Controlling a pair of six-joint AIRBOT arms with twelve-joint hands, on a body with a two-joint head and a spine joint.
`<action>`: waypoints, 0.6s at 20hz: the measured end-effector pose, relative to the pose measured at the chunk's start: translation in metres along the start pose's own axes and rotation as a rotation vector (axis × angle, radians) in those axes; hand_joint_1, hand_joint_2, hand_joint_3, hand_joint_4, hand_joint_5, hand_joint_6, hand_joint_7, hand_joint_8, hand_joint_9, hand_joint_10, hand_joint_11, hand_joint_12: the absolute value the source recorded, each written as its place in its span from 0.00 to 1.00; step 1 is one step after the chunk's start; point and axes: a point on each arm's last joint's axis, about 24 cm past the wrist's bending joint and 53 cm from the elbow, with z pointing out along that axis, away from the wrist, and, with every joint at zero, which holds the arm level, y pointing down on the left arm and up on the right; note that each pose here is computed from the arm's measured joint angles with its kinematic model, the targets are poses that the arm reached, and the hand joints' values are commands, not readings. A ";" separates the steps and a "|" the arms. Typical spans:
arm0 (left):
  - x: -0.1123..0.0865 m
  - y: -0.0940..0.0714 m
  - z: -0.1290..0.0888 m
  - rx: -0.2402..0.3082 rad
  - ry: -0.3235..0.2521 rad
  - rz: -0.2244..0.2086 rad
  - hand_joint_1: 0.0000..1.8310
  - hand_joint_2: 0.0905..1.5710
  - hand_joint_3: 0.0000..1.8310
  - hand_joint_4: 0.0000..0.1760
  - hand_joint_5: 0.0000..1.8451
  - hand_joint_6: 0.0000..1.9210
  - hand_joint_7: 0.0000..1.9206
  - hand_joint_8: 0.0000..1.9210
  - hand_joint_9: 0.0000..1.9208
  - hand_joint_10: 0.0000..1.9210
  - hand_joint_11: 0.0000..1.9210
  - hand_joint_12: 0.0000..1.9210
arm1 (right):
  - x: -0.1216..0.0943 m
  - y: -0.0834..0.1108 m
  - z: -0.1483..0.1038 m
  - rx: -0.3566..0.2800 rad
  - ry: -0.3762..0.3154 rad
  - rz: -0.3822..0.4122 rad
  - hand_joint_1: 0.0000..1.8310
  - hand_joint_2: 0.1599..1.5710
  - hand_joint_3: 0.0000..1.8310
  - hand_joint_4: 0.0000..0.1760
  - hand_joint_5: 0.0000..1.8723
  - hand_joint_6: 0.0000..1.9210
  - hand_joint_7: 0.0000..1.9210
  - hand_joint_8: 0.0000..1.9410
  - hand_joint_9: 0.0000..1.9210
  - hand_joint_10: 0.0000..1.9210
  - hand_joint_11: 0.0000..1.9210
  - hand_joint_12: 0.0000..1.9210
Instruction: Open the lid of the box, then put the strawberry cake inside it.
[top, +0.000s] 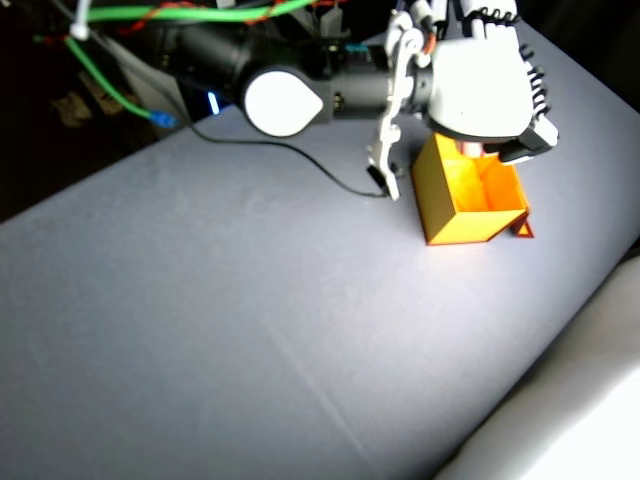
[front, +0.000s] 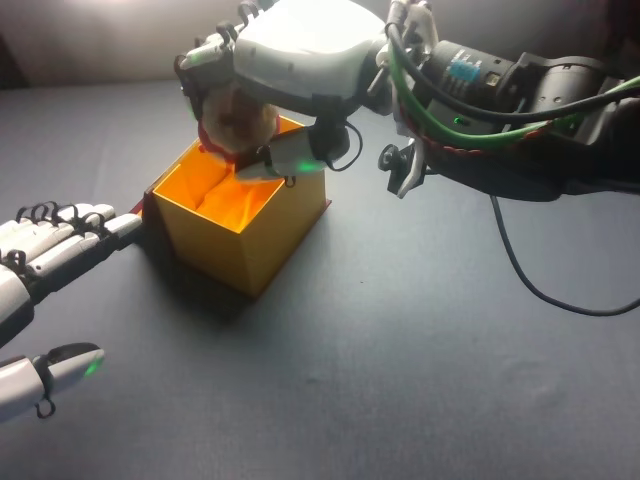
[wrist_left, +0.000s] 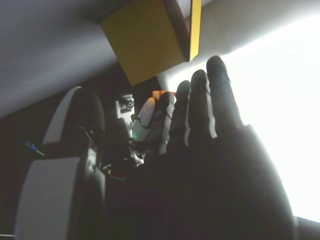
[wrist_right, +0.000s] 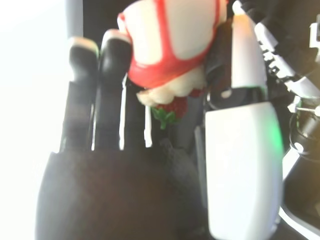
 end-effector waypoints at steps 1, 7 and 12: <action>0.001 -0.001 0.000 0.004 0.003 0.001 0.36 0.86 0.00 0.28 0.05 0.00 0.00 0.00 0.00 0.00 0.00 0.13 | 0.002 -0.005 0.003 0.019 0.006 0.005 0.60 0.83 0.00 0.00 0.32 0.78 0.34 0.84 0.33 0.78 0.33 0.93; 0.002 0.003 0.001 -0.001 0.000 -0.006 0.35 0.86 0.00 0.10 0.09 0.00 0.00 0.00 0.00 0.00 0.00 0.07 | 0.013 -0.007 0.009 0.041 0.037 0.009 0.45 0.79 0.00 0.00 0.08 0.65 0.10 0.52 0.13 0.62 0.10 0.86; 0.001 0.003 0.001 -0.002 -0.003 -0.007 0.34 0.85 0.00 0.33 0.07 0.00 0.00 0.00 0.00 0.00 0.00 0.08 | 0.014 -0.008 0.009 0.046 0.042 0.002 0.38 0.73 0.00 0.11 0.00 0.24 0.08 0.14 0.09 0.35 0.07 0.72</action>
